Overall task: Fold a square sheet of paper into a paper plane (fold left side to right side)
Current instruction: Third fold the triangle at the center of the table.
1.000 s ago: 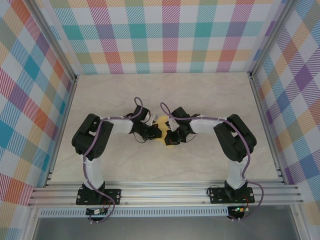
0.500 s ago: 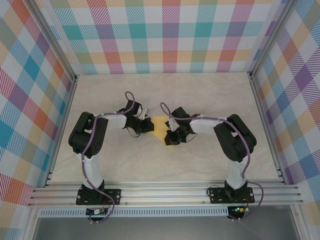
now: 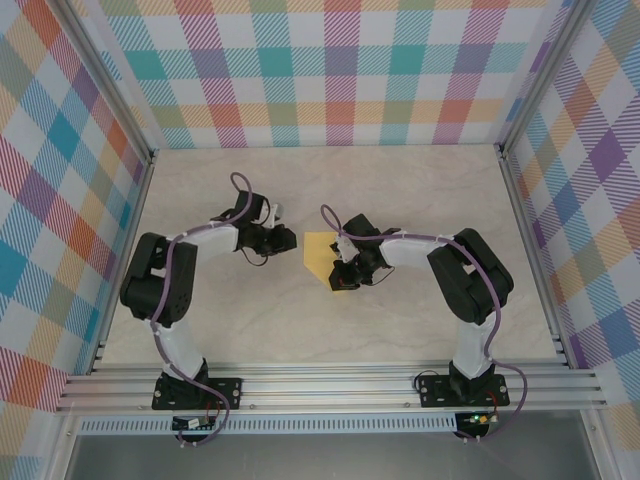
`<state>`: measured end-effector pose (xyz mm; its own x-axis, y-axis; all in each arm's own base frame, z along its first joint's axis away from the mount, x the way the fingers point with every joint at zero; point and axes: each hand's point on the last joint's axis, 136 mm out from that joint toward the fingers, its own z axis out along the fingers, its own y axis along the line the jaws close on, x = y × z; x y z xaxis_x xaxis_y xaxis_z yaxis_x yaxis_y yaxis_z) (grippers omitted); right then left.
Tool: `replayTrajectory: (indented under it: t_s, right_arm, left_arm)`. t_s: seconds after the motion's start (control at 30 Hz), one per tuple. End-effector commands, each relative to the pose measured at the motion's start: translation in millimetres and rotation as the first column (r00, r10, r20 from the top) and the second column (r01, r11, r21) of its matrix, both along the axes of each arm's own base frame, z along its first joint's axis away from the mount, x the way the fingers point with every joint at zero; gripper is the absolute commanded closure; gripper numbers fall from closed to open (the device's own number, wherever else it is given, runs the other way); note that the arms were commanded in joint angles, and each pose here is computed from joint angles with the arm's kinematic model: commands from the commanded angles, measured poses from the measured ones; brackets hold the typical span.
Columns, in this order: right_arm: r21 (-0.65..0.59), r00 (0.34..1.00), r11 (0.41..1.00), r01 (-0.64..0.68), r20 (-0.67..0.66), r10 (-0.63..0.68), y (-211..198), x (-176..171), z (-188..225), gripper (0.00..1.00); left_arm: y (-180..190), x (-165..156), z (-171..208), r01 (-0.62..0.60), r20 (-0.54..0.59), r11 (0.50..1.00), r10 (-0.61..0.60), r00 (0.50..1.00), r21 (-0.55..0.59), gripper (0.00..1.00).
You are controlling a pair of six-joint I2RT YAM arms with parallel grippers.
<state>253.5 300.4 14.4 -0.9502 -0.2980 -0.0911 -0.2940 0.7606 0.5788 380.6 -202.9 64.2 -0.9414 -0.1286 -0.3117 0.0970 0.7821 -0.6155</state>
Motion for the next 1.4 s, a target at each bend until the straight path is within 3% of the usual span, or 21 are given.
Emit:
replayTrajectory:
  t_s: [0.0,0.27,0.53,1.07,1.37]
  right_arm:
    - [-0.144,0.996,0.990,0.008,-0.091,-0.021,-27,-22,-33,1.00]
    - [-0.152,0.995,0.988,0.010,-0.094,-0.024,-28,-23,-35,1.00]
    - [-0.155,0.995,0.988,0.007,-0.098,-0.022,-29,-24,-35,1.00]
    - [-0.162,0.994,0.987,0.009,-0.104,-0.026,-30,-25,-38,1.00]
    - [-0.182,0.994,0.983,0.010,-0.103,-0.029,-35,-28,-41,1.00]
  left_arm:
    - [-2,-11,25,-0.020,0.022,0.997,0.021,1.000,-0.076,0.78]
    - [-69,-57,10,0.120,-0.060,0.981,-0.130,0.990,-0.151,0.88]
    - [-95,-76,-21,0.147,-0.131,0.981,-0.163,0.978,-0.123,0.91]
    - [-107,-94,-41,0.196,-0.199,0.974,-0.215,0.956,-0.109,0.95]
    - [-92,-91,-67,0.164,-0.238,0.986,-0.164,0.957,-0.018,0.97]
